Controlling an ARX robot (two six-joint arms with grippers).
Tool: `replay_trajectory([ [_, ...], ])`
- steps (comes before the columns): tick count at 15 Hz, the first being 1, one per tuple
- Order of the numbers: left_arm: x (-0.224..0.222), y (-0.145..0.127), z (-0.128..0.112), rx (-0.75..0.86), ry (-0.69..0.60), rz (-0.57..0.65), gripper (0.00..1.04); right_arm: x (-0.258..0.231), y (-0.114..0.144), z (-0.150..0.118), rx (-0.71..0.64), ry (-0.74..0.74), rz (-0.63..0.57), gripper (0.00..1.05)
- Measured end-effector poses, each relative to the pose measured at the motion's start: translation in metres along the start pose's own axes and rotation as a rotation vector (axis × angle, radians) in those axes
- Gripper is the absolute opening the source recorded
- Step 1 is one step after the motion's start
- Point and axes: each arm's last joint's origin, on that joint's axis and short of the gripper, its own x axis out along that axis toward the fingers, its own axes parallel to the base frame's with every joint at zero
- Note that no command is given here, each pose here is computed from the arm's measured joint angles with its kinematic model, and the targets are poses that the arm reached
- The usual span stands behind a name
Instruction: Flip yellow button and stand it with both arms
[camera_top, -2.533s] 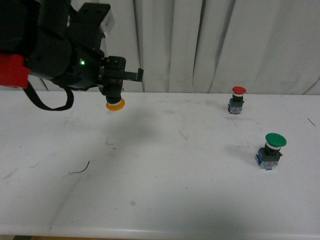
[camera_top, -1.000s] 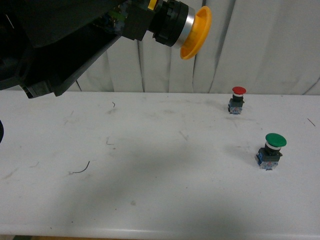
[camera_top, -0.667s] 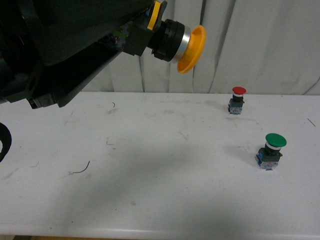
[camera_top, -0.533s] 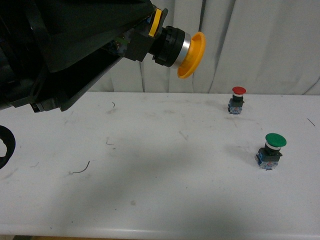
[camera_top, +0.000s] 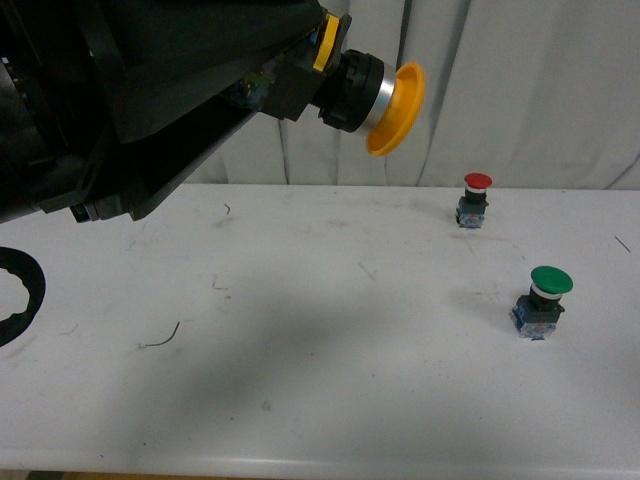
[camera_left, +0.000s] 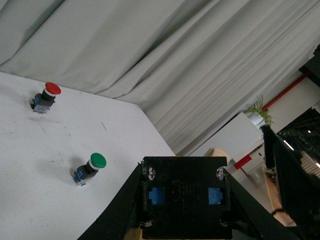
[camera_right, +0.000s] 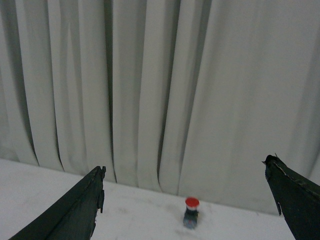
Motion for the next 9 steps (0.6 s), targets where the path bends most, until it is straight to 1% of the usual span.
replay_trajectory([
  [1,0.000,0.000,0.001,0.001,-0.002,-0.001,0.36,0.022,-0.004,0.002,0.010,-0.018,0.011,0.98],
  [2,0.001,-0.001,0.001,0.002,-0.005,-0.003,0.36,0.048,-0.008,-0.004,0.059,0.014,0.027,0.98],
  [3,0.000,-0.001,0.002,0.005,-0.009,-0.004,0.36,0.061,-0.010,-0.007,0.128,0.050,0.062,0.98],
  [6,0.000,-0.001,0.002,0.005,-0.010,-0.006,0.36,0.062,-0.010,-0.006,0.185,0.030,0.116,0.98],
  [8,0.000,-0.001,0.003,0.004,-0.015,-0.008,0.36,0.060,-0.006,-0.002,0.336,-0.032,0.236,0.98],
  [9,0.000,-0.001,0.003,0.002,-0.016,-0.008,0.36,0.057,-0.003,-0.007,0.419,-0.029,0.281,0.98],
])
